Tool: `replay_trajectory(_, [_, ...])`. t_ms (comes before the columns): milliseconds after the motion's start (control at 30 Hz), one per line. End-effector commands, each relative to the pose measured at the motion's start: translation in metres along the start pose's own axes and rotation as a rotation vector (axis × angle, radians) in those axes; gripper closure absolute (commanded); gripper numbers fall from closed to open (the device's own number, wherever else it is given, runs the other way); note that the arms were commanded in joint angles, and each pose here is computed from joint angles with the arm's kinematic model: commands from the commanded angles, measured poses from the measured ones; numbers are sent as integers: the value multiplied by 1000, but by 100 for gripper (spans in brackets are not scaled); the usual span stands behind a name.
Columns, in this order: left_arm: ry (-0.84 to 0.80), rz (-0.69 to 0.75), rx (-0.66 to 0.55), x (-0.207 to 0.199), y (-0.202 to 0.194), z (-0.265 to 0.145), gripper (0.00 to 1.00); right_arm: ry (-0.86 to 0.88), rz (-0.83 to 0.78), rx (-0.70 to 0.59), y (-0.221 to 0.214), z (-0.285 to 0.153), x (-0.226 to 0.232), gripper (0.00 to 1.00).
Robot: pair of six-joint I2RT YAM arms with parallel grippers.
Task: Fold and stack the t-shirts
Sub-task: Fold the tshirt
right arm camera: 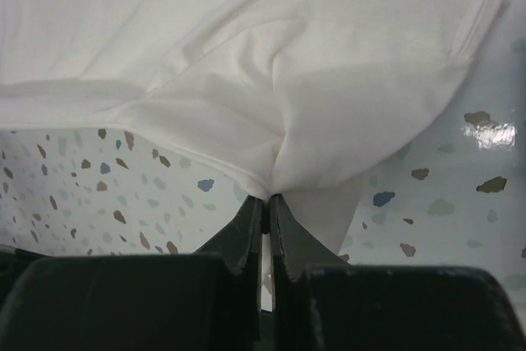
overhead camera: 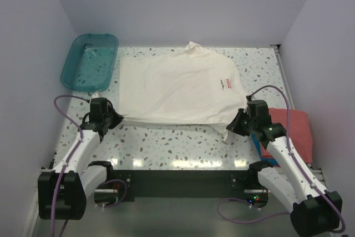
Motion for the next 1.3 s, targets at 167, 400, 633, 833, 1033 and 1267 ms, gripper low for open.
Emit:
replay_trajectory(167, [-22, 9, -124, -46, 59, 5, 100, -53, -46, -108, 79, 5, 27, 100])
replay_trajectory(400, [18, -8, -120, -54, 69, 29, 100, -73, -75, -98, 122, 41, 41, 100])
replay_trajectory(633, [31, -19, -105, -66, 80, 49, 100, -95, -79, -78, 149, 73, 46, 100])
replay_trajectory(833, [54, -20, -89, -72, 87, 66, 100, -103, -66, -61, 166, 98, 47, 100])
replay_trajectory(1033, [75, -31, -91, -70, 96, 74, 100, -105, -43, -68, 185, 107, 47, 100])
replay_trajectory(1267, [81, -24, -66, -67, 99, 86, 90, -92, -13, -76, 201, 116, 43, 100])
Point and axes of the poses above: each gripper's point midway between its finger pads, its own z axis out along the fingers, its own x axis along the line the jaws close on, y = z × x, the point moved 4 cm from there along -z, back along the fingers, and after that the axes turned 6 degrees about -z, right-handed, at the moved point
